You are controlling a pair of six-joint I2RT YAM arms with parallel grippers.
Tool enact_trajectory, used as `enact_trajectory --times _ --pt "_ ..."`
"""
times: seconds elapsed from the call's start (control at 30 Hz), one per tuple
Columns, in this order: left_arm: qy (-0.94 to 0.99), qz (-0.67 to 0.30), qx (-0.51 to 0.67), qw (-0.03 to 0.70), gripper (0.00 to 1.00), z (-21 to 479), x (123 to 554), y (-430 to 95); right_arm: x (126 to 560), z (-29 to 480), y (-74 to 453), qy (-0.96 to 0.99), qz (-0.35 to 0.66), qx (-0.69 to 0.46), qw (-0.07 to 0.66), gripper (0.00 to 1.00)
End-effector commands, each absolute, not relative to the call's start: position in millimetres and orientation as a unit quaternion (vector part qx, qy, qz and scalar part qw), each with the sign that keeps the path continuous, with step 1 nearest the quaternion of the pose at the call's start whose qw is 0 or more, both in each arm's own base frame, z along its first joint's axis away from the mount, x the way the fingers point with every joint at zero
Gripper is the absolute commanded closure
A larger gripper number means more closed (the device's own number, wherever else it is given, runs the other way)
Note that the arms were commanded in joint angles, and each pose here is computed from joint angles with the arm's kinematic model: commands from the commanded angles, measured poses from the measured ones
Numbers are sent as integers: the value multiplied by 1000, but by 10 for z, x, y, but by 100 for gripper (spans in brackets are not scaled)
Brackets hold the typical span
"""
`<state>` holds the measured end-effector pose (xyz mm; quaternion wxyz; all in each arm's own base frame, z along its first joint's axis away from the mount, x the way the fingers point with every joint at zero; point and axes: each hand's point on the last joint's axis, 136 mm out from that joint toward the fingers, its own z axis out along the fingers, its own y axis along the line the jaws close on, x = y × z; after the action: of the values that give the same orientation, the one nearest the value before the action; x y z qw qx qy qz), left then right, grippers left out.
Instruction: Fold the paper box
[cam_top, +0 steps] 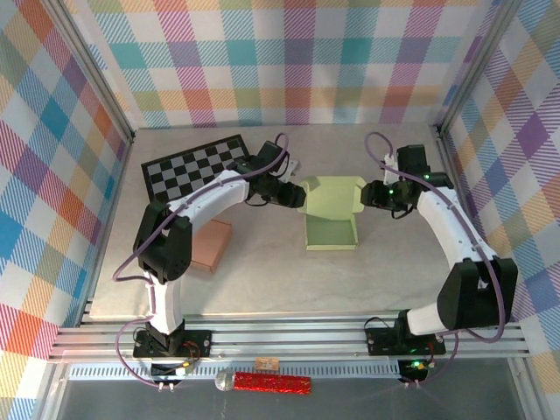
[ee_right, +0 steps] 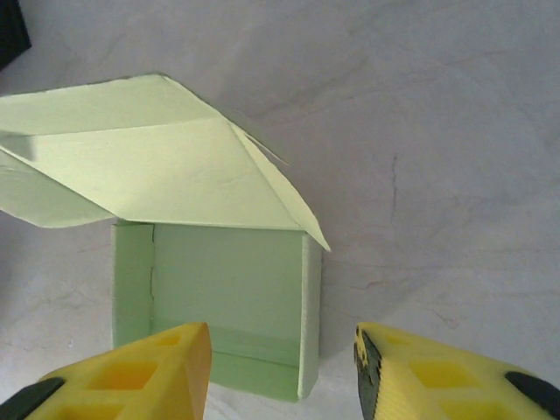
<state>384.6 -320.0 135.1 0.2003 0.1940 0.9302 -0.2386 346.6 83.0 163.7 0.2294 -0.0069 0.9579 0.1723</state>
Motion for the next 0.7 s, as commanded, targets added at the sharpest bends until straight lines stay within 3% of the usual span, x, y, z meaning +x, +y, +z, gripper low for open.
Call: enact_trajectory --times 0.0,0.33,0.67 --pt "931 -232 198 200 48 1362 3916 -3204 3617 1564 906 951 181 -68 242 52" --pt "929 -240 198 198 55 1355 3950 -3321 3872 1446 974 953 190 -82 223 55" --pt "929 -241 200 198 67 1352 3980 -3452 3893 1414 1015 952 201 -80 215 73"
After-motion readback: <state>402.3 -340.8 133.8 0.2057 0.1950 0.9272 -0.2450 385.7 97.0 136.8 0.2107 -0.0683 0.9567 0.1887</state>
